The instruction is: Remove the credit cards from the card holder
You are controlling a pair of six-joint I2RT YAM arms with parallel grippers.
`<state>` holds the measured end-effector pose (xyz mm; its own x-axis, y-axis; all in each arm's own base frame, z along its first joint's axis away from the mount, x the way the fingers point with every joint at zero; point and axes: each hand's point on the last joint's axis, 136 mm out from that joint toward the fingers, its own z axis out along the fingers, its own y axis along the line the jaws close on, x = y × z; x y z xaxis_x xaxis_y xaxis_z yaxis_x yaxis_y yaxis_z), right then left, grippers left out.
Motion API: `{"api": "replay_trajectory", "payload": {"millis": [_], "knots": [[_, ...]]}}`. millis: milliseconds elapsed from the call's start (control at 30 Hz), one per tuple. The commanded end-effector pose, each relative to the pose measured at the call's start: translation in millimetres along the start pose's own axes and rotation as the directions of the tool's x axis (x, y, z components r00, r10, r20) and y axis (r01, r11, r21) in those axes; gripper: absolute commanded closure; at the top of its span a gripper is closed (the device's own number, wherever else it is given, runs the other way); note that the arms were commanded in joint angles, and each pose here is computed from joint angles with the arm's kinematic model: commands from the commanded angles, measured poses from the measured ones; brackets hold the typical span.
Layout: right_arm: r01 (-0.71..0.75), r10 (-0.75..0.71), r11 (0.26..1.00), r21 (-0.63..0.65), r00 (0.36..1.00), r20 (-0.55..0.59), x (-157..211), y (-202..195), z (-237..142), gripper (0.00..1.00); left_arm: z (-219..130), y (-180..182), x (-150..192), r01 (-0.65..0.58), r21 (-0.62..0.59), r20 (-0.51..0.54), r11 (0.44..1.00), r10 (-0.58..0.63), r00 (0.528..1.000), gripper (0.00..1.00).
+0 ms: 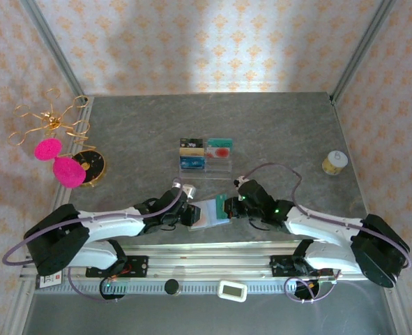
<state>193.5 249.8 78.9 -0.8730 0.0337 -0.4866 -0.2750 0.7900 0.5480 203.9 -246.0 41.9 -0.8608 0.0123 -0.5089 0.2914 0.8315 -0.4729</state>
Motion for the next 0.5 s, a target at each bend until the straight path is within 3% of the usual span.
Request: {"api": "replay_trajectory", "payload": {"millis": [0, 233, 300, 367, 467], "knots": [[0.095, -0.094, 0.995, -0.011, 0.994, 0.063, -22, 14, -12, 1.00, -11, -9, -16, 0.013, 0.018, 0.049, 1.000, -0.014, 0.999, 0.62], [0.198, -0.195, 0.980, -0.010, 0.972, 0.134, -47, 32, -29, 1.00, -40, -15, -42, 0.028, 0.020, 0.167, 0.999, -0.031, 0.986, 0.25], [0.228, -0.228, 0.974, 0.022, 0.958, 0.176, -62, 36, -36, 1.00, -49, -12, -49, 0.034, 0.005, 0.207, 0.999, -0.035, 0.978, 0.17], [0.258, -0.262, 0.965, 0.049, 0.933, 0.248, -86, 47, -46, 1.00, -59, -11, -56, 0.043, 0.006, 0.248, 0.999, -0.043, 0.968, 0.02], [0.329, -0.349, 0.937, 0.117, 0.878, 0.327, -123, 65, -60, 1.00, -69, -11, -62, 0.059, 0.023, 0.287, 0.998, -0.063, 0.956, 0.01]]}}
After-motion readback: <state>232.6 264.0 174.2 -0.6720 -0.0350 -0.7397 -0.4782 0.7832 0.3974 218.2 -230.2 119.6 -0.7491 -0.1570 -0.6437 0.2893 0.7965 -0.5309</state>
